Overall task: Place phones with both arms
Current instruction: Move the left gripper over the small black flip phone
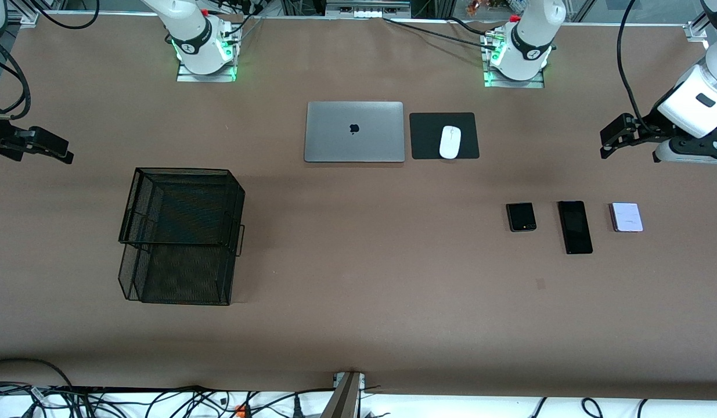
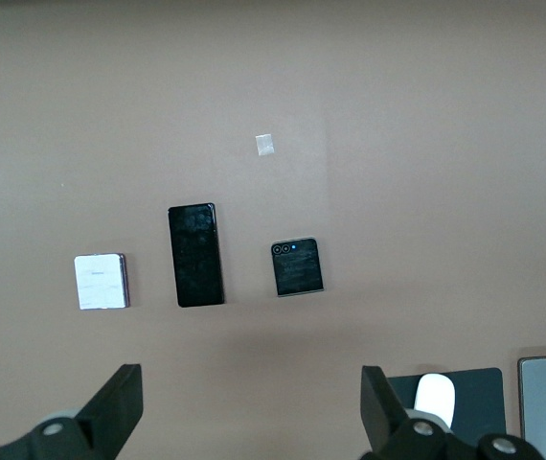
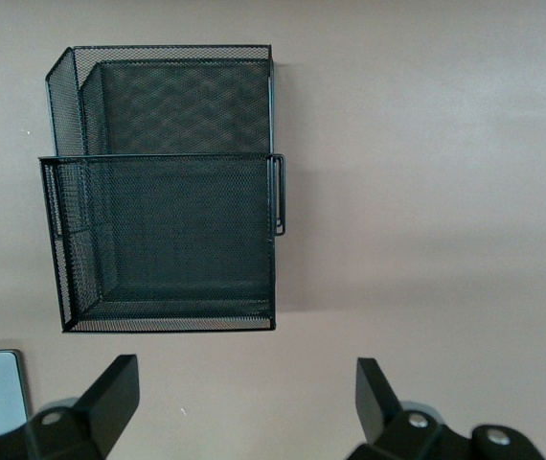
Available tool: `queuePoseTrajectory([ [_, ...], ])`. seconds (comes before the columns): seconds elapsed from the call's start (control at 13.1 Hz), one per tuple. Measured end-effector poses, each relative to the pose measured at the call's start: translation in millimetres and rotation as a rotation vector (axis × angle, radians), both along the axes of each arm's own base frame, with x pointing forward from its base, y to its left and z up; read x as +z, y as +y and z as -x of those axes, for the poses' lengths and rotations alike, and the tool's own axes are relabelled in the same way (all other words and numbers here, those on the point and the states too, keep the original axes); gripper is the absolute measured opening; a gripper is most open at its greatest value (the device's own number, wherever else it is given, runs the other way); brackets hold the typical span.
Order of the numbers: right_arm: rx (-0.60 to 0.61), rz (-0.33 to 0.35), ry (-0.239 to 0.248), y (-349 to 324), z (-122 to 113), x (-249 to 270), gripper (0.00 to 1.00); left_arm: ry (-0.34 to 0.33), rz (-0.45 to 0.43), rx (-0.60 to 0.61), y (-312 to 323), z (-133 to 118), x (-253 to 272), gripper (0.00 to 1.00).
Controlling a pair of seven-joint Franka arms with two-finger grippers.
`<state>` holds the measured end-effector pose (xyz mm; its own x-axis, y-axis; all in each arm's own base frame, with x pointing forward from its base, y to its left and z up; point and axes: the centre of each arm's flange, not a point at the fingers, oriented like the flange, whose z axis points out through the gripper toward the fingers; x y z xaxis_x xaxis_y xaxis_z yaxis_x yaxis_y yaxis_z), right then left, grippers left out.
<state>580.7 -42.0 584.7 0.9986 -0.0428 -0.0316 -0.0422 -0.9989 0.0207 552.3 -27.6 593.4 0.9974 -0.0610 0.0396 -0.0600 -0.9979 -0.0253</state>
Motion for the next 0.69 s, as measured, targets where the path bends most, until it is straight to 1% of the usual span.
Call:
queuePoseTrajectory([
  [0.69,0.0,0.0,0.0,0.0,0.0,0.0,1.0,0.024,-0.001,0.001,0.5,0.8,-3.3,1.0],
])
